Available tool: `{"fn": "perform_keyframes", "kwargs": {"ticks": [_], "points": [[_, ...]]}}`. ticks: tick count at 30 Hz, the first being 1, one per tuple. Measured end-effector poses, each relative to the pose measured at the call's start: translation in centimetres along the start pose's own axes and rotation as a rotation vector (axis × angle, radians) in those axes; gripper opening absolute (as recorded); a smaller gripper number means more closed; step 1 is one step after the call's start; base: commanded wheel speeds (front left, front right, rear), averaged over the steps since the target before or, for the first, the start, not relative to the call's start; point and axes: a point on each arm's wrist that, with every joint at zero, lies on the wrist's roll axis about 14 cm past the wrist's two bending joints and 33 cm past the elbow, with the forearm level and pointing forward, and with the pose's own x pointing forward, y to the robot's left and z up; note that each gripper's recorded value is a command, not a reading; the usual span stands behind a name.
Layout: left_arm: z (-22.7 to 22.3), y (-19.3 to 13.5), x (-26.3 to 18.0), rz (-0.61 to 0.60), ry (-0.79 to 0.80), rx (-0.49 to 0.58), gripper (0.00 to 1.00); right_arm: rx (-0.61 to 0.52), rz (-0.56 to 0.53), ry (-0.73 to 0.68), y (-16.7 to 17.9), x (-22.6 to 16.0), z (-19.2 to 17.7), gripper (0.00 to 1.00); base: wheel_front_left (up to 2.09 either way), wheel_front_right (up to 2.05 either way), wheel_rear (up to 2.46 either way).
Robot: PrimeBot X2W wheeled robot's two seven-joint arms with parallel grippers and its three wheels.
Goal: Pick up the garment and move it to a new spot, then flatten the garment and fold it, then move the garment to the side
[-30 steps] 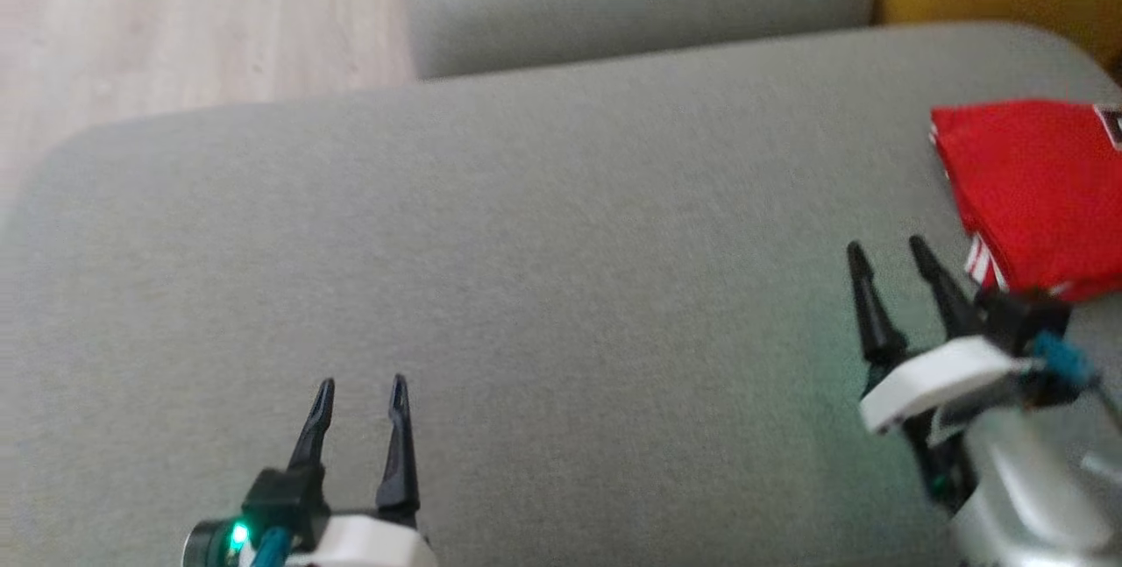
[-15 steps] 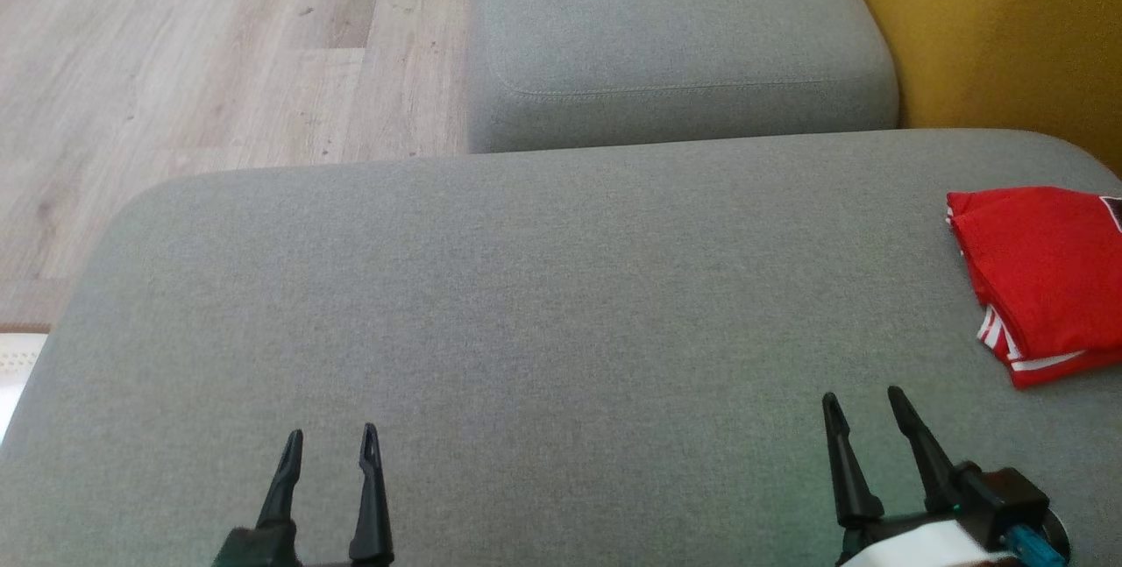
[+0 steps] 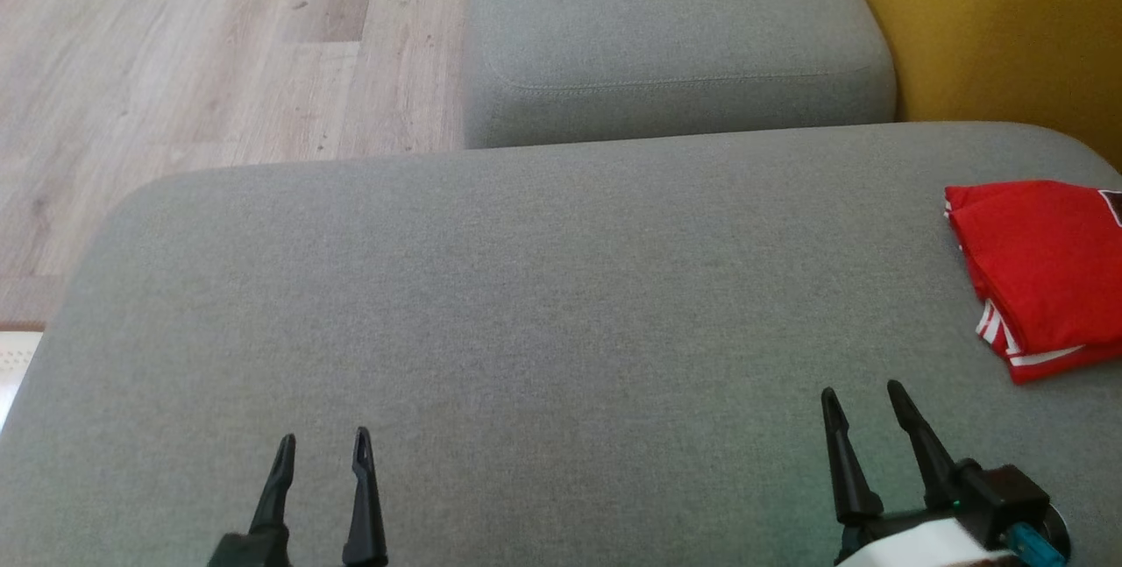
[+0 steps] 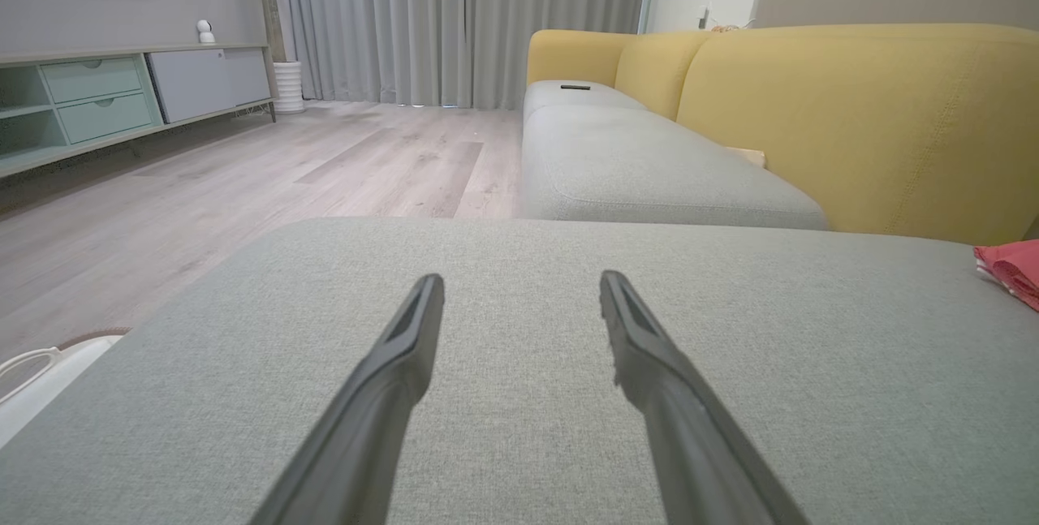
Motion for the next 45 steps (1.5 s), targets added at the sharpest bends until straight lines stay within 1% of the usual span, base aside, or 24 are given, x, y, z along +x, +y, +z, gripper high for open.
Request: {"fn": "perform_keyframes", "kwargs": {"ticks": [4,5,9,11,26,45], "points": [[-0.1,0.0,0.0,0.001,0.004,0.004,1.00,0.001,0.002,0.003,0.1,0.1,-0.1,1.00,0.00,0.00,0.00],[-0.4,0.0,-0.1,0.001,0.015,0.006,0.00,0.002,0.000,0.013,0.0,0.0,-0.4,0.00,0.00,0.00,0.00],[-3.1,0.3,-1.1,0.007,0.103,0.019,0.00,0.014,-0.018,0.107,-0.3,-1.4,-3.3,0.00,0.00,0.00,0.00],[-3.8,0.5,-1.5,0.015,0.132,0.001,0.00,0.035,-0.030,0.133,-0.5,-2.0,-4.1,0.00,0.00,0.00,0.00],[-4.9,0.8,-0.8,0.037,0.198,-0.165,0.00,0.200,-0.093,0.141,-1.5,-1.7,-4.2,0.00,0.00,0.00,0.00],[-5.9,1.3,0.6,0.068,0.261,-0.391,0.00,0.417,-0.170,0.114,-3.1,-0.7,-3.6,0.00,0.00,0.00,0.00]]}}
